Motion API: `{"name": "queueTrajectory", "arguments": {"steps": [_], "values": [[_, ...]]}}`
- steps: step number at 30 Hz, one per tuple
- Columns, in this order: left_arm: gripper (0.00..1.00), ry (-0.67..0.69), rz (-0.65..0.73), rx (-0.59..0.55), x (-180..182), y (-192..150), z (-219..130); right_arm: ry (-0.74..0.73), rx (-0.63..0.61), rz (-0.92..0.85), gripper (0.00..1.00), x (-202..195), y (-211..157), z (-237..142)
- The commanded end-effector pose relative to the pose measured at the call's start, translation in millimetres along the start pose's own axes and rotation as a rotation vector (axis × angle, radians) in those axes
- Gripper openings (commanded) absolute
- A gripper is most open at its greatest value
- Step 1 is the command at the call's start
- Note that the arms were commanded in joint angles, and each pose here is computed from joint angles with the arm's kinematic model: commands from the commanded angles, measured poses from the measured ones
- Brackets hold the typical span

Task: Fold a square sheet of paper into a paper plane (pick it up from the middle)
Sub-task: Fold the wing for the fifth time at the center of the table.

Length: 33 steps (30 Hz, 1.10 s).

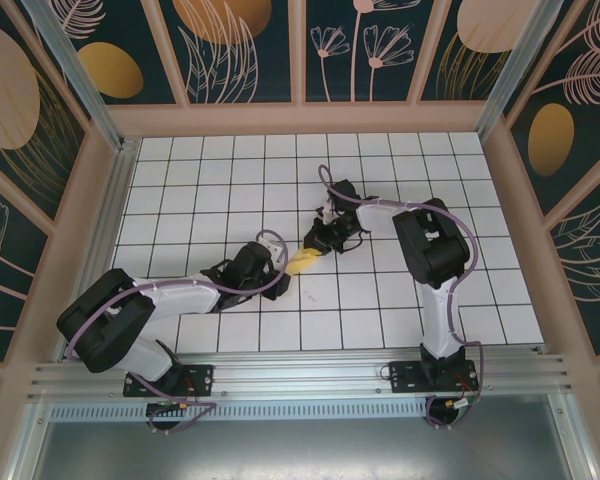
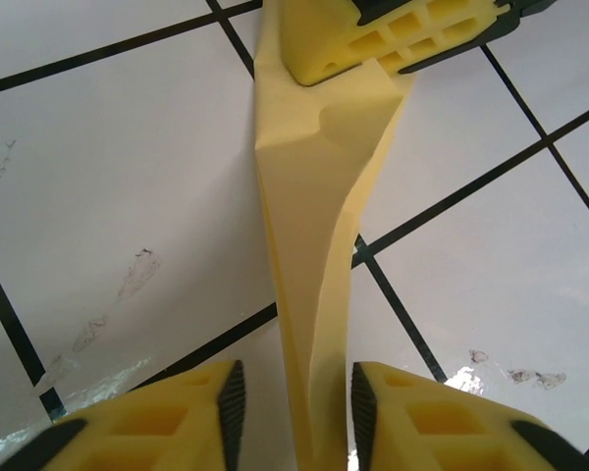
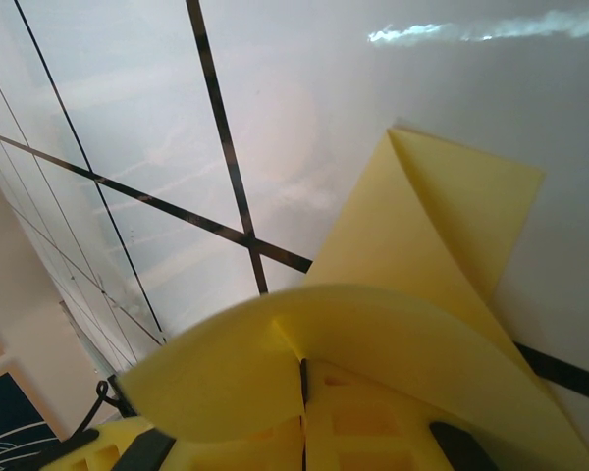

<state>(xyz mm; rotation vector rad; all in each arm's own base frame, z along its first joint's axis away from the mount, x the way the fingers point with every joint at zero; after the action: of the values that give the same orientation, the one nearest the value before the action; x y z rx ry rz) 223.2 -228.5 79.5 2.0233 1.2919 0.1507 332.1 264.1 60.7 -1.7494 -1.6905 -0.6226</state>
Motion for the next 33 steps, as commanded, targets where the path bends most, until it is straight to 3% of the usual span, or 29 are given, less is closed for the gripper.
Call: {"name": "queueTrajectory", "arguments": {"steps": [1, 6, 14, 20, 28, 31, 33], "values": [[0.41, 0.028, 0.021, -0.034, 0.1, 15.8, -6.7, -0.032, 0.029, 0.030, 0.06, -11.6, 0.2, 7.1], [0.40, 0.029, 0.062, -0.034, -2.9, 24.2, -10.6, -0.031, 0.035, 0.035, 0.06, -13.0, 0.3, 9.0], [0.27, 0.057, 0.120, 0.041, -2.2, 23.9, -2.7, -0.023, 0.047, 0.040, 0.06, -14.0, -0.7, 10.9], [0.29, 0.062, 0.129, 0.090, -0.1, 16.5, 3.9, -0.016, 0.054, 0.043, 0.04, -13.4, -1.2, 11.5], [0.15, 0.062, 0.139, 0.088, 0.3, 16.4, 5.5, -0.009, 0.052, 0.049, 0.05, -13.6, 0.8, 9.9], [0.12, 0.061, 0.140, 0.094, 0.3, 15.2, 7.2, 0.003, 0.048, 0.050, 0.09, -11.1, 3.5, 7.0], [0.09, 0.061, 0.140, 0.101, 1.2, 12.8, 8.7, 0.030, 0.038, 0.048, 0.19, -4.6, 6.5, 1.1]]}}
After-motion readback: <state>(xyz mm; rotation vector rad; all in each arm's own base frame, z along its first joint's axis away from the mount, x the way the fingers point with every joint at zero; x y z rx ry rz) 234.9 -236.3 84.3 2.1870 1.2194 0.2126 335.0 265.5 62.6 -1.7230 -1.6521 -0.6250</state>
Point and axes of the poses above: each hand's point on the last joint's axis, 136 mm out from that joint toward the fingers, its own z axis out along the fingers, its own x axis along the line the jaws close on, y = z × x, the point moved 6 cm from there along -z, back along the fingers
